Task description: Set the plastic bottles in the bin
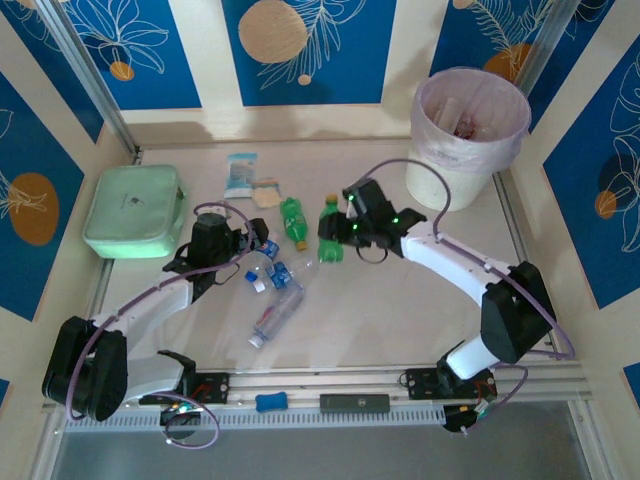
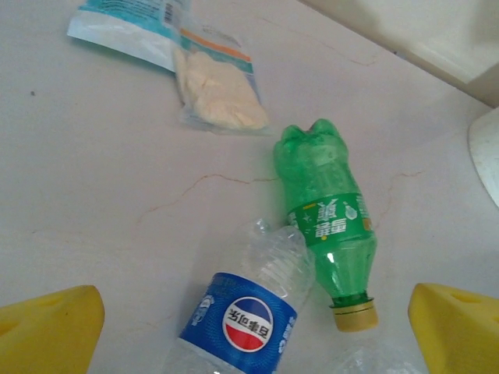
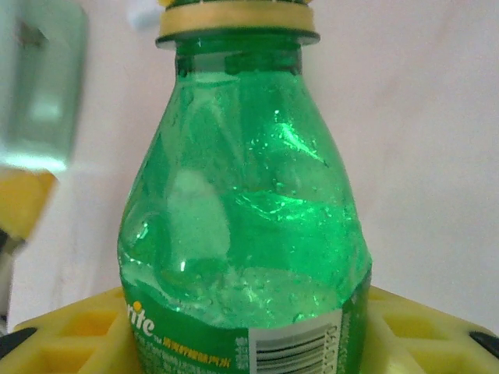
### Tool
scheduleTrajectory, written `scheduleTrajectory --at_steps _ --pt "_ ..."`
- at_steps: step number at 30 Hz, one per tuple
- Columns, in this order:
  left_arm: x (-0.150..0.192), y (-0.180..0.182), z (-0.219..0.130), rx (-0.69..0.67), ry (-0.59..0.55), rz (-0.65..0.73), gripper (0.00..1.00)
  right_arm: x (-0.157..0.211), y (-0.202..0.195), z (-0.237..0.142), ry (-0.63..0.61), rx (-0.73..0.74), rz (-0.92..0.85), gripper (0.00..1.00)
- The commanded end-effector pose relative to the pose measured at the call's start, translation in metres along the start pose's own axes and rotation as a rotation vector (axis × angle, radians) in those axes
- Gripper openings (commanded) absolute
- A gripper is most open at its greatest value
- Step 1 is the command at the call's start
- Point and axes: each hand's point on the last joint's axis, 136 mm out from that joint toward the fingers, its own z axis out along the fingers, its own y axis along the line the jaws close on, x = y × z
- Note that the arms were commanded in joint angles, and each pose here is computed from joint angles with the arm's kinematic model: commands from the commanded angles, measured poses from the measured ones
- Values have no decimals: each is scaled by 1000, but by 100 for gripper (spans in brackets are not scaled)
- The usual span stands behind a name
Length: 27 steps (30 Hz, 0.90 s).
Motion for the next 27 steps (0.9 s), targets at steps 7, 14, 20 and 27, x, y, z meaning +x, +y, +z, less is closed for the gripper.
scheduleTrajectory --at_steps 7,14,20,27 --pt "0 -28 5 120 17 48 100 -166 20 -111 -450 -110 -164 47" --pt "1 -38 9 137 38 85 100 -246 -17 -174 -632 -21 -159 46" --pt "3 -40 12 135 48 89 100 -289 -59 -213 -735 82 -106 46" --pt "2 -45 14 147 57 101 100 -315 -110 -231 -796 242 -49 45"
